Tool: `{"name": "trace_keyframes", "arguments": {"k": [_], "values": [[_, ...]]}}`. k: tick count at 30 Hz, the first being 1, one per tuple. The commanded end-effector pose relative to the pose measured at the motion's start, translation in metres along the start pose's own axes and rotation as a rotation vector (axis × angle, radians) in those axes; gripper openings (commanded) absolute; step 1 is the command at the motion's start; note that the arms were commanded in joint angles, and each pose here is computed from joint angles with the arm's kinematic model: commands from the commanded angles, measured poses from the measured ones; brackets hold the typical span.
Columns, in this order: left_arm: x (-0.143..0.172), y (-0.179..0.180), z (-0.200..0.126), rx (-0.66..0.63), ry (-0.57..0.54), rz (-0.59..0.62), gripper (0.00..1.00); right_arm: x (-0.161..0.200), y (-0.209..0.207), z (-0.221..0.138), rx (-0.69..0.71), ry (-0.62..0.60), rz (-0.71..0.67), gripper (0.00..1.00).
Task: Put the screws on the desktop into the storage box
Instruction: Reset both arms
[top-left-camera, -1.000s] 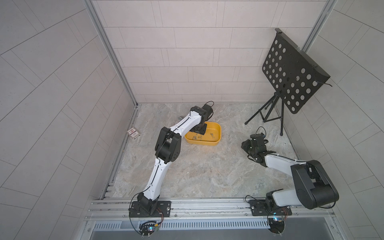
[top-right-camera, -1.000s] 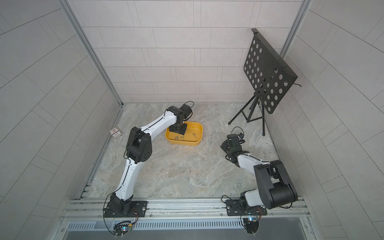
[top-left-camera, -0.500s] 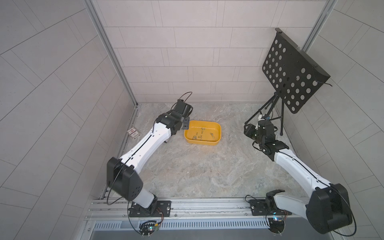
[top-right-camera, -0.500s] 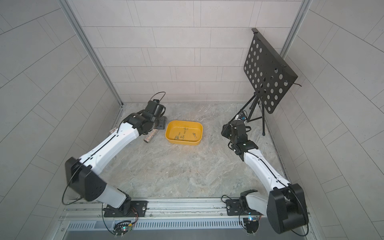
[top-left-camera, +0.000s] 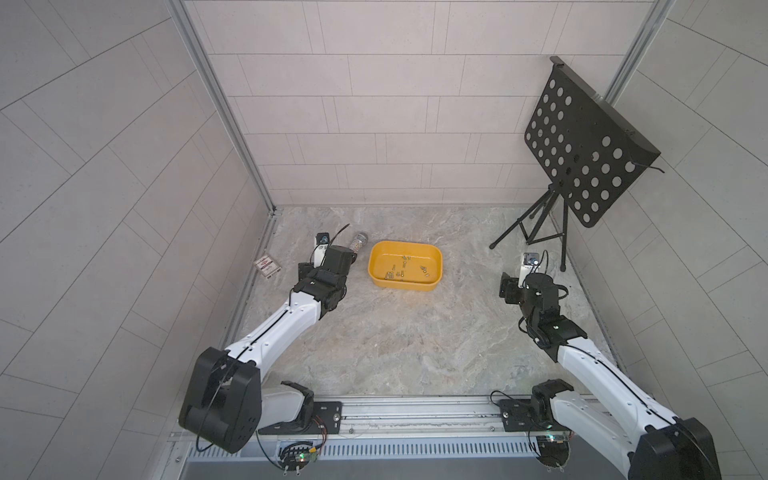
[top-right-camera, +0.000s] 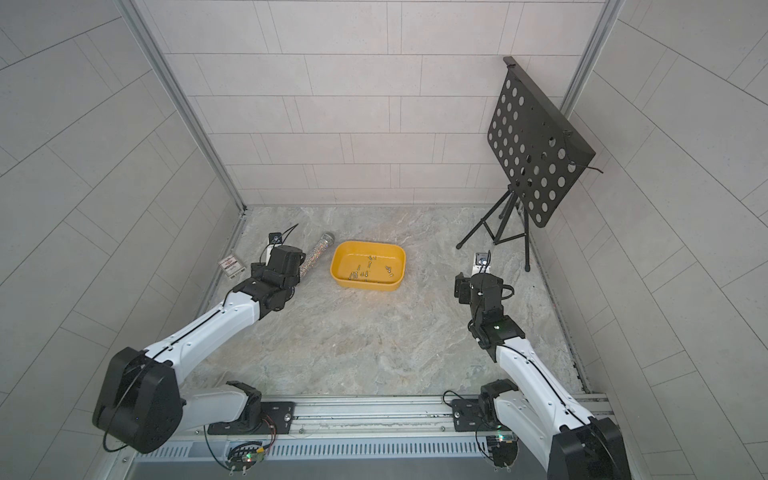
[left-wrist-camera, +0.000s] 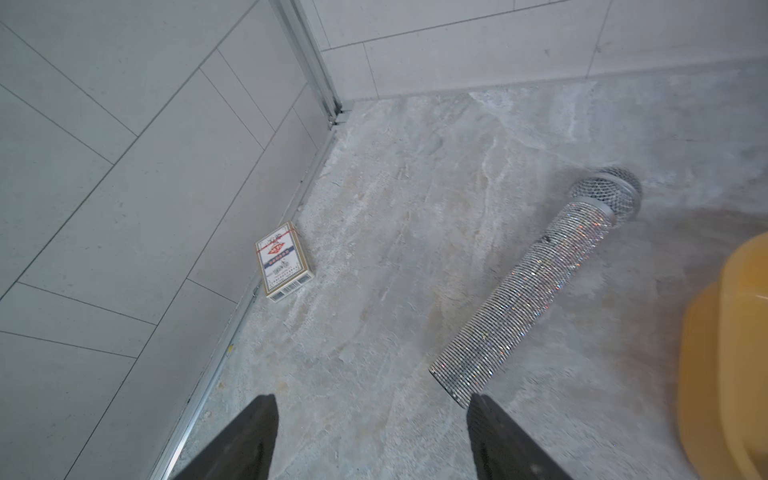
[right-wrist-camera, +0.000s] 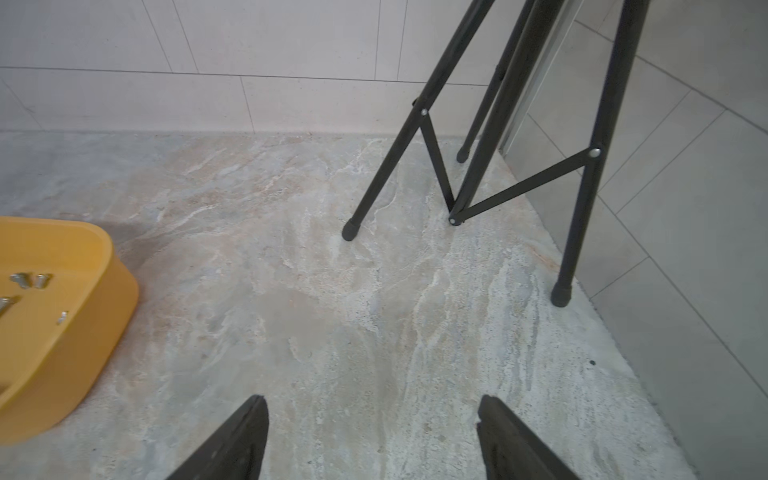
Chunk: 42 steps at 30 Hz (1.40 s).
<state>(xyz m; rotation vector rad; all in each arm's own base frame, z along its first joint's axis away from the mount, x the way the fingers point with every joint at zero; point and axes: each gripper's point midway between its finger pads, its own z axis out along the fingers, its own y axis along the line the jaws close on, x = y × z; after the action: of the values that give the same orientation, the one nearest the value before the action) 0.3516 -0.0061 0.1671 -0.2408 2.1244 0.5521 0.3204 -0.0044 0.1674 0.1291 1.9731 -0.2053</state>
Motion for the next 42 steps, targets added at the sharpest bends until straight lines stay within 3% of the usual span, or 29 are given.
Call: {"name": "trace_keyframes", "arguments": {"k": [1, 7, 9, 18, 22, 24, 28, 31, 34, 36, 42], "values": [[-0.011, 0.014, 0.002, -0.076, -0.103, -0.118, 0.82, -0.023, -0.018, -0.002, 0.102, -0.114, -0.04, 0.85], [0.005, 0.035, 0.004, -0.167, -0.125, -0.16, 0.9, -0.011, -0.033, -0.007, 0.178, -0.174, -0.038, 0.9], [0.005, 0.045, 0.001, -0.189, -0.171, -0.215, 0.99, -0.005, -0.038, -0.008, 0.195, -0.2, -0.02, 0.92], [0.033, 0.067, 0.006, -0.218, -0.236, -0.3, 1.0, 0.033, -0.041, 0.025, 0.207, -0.159, 0.06, 0.95], [0.054, 0.072, 0.024, -0.195, -0.233, -0.377, 1.0, 0.022, -0.026, 0.047, 0.162, -0.217, 0.028, 0.93], [0.051, 0.074, 0.031, -0.155, -0.224, -0.371, 1.0, 0.027, -0.017, 0.062, 0.133, -0.15, -0.022, 0.93], [0.051, 0.075, 0.043, -0.134, -0.204, -0.363, 1.0, 0.036, -0.005, 0.079, 0.104, -0.21, -0.055, 0.92], [0.048, 0.074, 0.053, -0.105, -0.19, -0.348, 1.0, 0.043, -0.004, 0.084, 0.081, -0.103, -0.073, 0.92], [0.049, 0.07, 0.064, -0.092, -0.211, -0.344, 1.0, 0.04, -0.004, 0.092, 0.046, -0.118, -0.041, 0.91], [0.046, 0.058, 0.072, -0.04, -0.229, -0.323, 1.0, 0.041, -0.004, 0.091, 0.047, -0.107, -0.044, 1.0], [0.045, 0.015, 0.094, 0.115, -0.12, -0.159, 1.0, 0.04, -0.004, 0.092, 0.044, -0.111, -0.042, 1.0]]}}
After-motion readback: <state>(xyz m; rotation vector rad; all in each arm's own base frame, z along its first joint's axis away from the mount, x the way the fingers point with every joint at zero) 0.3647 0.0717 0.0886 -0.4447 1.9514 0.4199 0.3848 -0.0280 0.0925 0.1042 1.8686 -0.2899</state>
